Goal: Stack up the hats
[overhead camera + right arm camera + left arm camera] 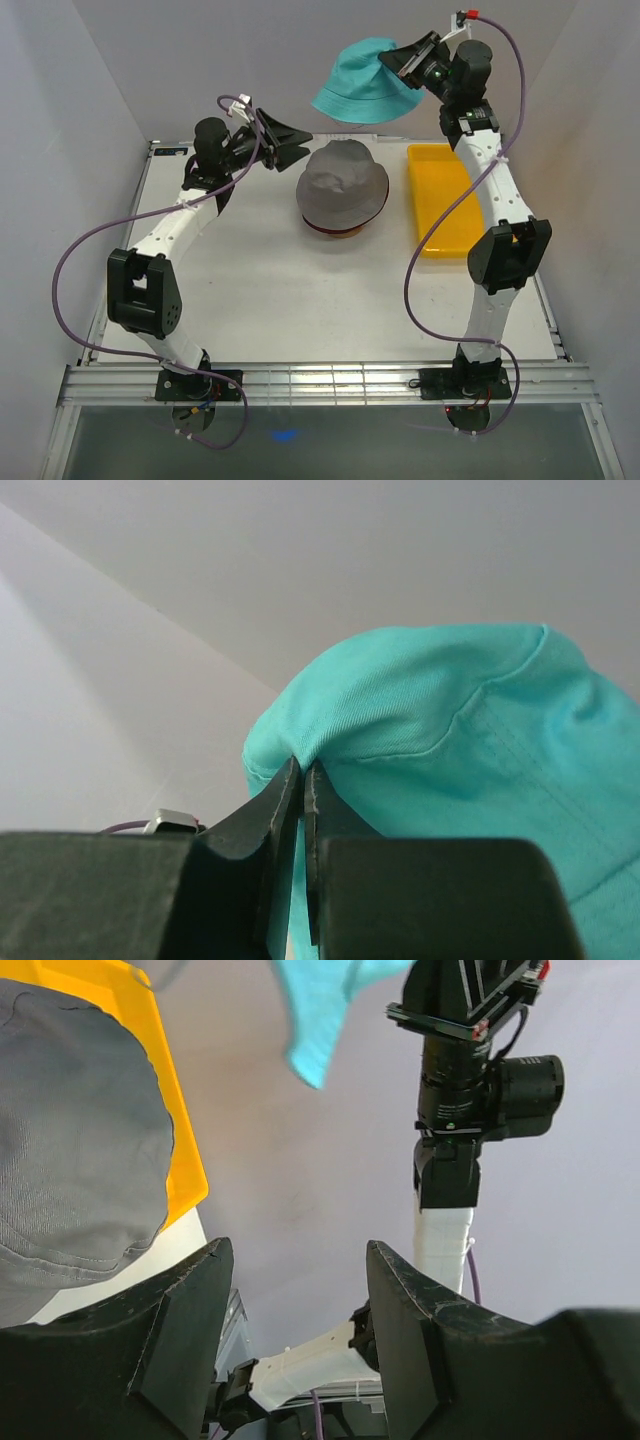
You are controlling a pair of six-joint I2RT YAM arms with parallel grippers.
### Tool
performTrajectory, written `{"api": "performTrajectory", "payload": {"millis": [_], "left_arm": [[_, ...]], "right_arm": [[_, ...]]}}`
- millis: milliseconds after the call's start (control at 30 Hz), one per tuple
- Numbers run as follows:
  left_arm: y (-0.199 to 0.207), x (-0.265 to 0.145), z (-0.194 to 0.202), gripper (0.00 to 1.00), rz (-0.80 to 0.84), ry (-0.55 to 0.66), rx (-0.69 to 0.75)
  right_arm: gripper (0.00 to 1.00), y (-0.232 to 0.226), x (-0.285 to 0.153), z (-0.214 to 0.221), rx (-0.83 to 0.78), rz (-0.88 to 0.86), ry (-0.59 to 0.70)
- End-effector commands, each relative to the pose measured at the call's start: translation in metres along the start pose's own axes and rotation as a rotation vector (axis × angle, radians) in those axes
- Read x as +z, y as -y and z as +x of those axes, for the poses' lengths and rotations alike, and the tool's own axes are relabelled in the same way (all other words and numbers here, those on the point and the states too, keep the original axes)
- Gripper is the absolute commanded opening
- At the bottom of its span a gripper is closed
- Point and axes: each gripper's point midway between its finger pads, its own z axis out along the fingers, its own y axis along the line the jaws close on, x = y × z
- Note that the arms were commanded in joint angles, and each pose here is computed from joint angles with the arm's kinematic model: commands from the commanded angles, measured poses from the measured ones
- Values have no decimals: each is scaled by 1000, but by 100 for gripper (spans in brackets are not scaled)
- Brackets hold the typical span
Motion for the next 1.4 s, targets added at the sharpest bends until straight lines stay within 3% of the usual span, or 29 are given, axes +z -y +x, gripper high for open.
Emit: {"api": "performTrajectory", "payload": {"millis": [0, 300, 533, 1367], "left_arm": [[52, -20, -8, 66, 82, 53, 82], [61, -45, -19, 66, 79, 117, 105], [52, -47, -21, 65, 62, 122, 95], [20, -47, -18, 65, 11, 117, 70]], "right_arm": [[8, -40, 14, -10, -56, -84, 82], [8, -35, 28, 38, -32, -88, -3], [8, -52, 12, 45, -36, -119, -40], [8, -50, -45, 114, -17, -115, -222]]}}
